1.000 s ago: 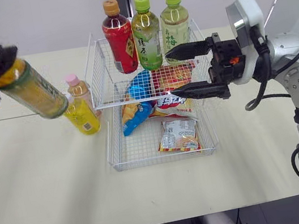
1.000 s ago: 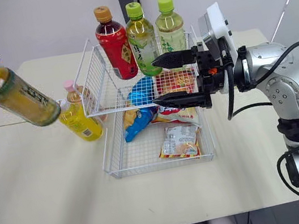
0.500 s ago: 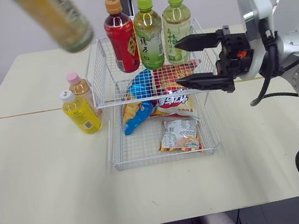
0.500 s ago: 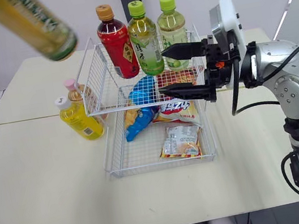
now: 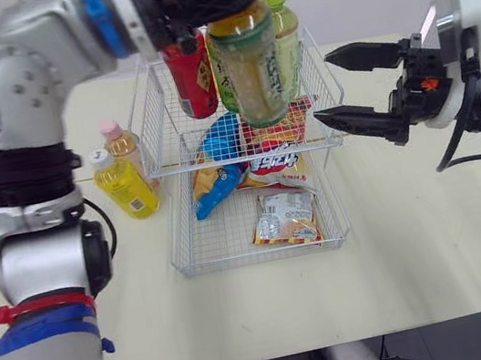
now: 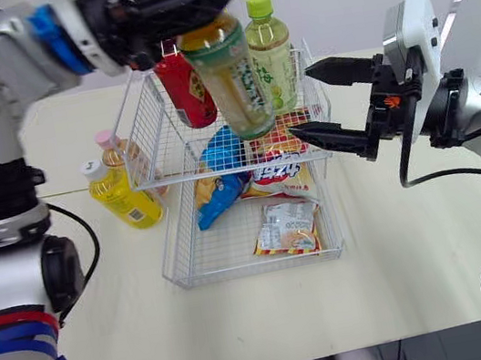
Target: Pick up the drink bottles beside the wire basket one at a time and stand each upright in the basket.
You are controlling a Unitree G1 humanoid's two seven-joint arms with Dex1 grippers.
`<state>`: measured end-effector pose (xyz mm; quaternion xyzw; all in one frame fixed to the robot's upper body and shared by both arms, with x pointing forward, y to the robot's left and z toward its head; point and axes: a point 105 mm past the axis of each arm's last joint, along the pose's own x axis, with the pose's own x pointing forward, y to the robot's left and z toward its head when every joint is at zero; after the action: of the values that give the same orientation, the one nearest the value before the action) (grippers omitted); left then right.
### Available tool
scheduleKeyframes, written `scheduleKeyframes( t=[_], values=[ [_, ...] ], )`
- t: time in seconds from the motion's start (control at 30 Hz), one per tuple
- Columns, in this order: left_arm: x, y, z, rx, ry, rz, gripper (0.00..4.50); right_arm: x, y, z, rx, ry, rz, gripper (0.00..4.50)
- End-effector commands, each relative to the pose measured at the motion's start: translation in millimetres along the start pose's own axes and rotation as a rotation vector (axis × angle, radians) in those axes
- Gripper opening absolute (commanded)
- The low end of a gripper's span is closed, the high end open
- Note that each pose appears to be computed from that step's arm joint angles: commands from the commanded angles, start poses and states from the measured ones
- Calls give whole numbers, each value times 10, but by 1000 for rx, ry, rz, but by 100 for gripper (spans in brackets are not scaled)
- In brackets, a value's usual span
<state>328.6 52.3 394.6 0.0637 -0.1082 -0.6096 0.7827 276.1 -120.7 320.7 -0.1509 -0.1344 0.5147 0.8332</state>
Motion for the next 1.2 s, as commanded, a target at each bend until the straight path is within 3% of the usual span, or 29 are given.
scheduleKeyframes(
  t=[0.03,0.37,0.7,0.87,1.2],
  values=[
    [176,-36,88,103,-22,-34,136,-88,51,143,-46,-21,-44,450],
    [497,138,-117,100,-13,0,136,-138,118,165,-43,-6,-93,450],
    [410,90,86,108,-85,-21,448,-118,130,149,-30,-9,-79,450],
    [91,90,338,78,-163,26,448,-48,181,143,-21,-6,-1,450],
    [-1226,258,395,203,-14,390,448,251,310,159,0,-61,280,450]
  ],
)
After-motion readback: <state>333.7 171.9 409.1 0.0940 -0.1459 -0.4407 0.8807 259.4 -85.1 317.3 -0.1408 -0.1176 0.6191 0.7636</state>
